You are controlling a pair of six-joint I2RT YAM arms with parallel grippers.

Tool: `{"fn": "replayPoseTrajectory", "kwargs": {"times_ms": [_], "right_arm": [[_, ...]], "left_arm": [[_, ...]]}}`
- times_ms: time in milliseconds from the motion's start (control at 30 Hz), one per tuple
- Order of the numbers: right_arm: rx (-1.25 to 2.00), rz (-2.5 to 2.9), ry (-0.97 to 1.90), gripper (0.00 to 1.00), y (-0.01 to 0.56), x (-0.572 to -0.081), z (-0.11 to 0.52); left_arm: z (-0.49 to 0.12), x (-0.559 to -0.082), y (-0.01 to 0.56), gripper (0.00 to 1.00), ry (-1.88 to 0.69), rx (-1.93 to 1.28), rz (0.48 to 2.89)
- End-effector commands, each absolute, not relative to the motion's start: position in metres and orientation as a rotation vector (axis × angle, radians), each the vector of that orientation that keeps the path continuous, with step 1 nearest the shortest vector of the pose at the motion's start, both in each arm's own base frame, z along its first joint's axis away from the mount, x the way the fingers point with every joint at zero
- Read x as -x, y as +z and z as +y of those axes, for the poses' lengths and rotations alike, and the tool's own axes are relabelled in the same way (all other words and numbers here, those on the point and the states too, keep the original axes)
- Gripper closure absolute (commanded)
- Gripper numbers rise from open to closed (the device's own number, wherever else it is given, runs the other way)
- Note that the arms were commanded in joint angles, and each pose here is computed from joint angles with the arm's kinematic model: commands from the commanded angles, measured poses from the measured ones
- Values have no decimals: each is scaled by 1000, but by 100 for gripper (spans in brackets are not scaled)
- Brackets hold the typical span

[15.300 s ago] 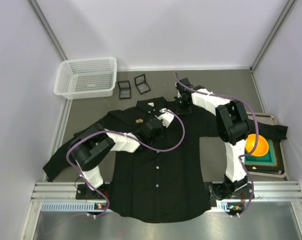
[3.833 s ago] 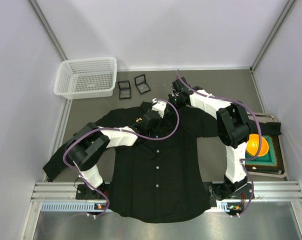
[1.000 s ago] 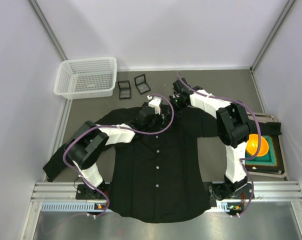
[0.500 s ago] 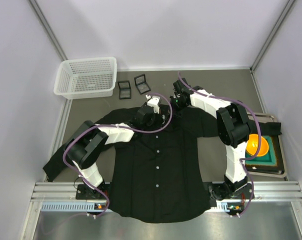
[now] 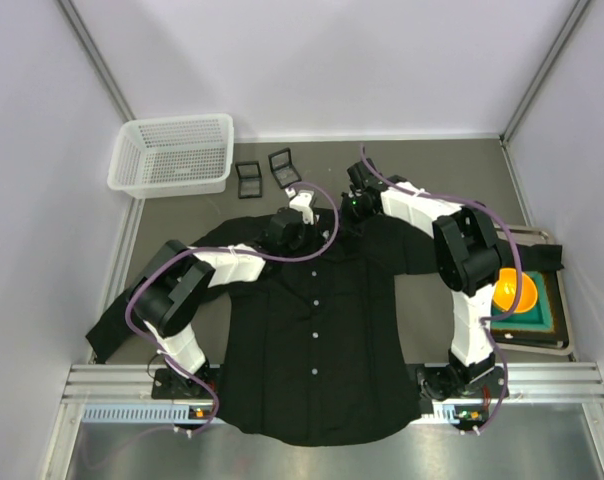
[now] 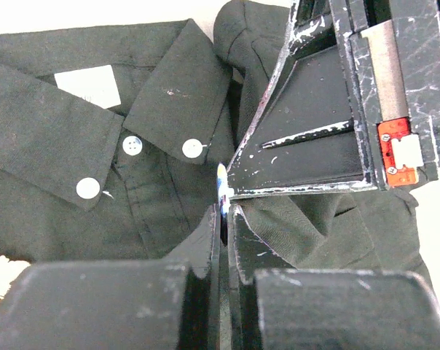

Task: Pin the brooch onto the clothing
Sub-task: Pin the brooch to the clothes.

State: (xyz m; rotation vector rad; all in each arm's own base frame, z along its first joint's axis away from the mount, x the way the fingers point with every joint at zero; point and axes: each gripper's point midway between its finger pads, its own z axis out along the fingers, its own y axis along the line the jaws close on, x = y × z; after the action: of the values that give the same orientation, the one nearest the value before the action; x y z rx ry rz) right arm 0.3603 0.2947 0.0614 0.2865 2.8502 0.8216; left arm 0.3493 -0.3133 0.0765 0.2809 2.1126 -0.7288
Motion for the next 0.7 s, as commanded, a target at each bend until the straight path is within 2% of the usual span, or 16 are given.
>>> {"fn": "replayPoseTrajectory", "kwargs": {"times_ms": [0, 600, 667], "right_arm": [[-297, 2691, 948, 100, 90, -383, 313], [-281, 2728, 926, 100, 78, -374, 317], [-269, 2721, 929, 94, 80, -376, 317]], "left_arm": [[-365, -332, 171, 100, -1091, -333, 1844], [-380, -329, 207, 100, -1207, -385, 1678], [-380, -330, 207, 100, -1203, -381, 1678]]}}
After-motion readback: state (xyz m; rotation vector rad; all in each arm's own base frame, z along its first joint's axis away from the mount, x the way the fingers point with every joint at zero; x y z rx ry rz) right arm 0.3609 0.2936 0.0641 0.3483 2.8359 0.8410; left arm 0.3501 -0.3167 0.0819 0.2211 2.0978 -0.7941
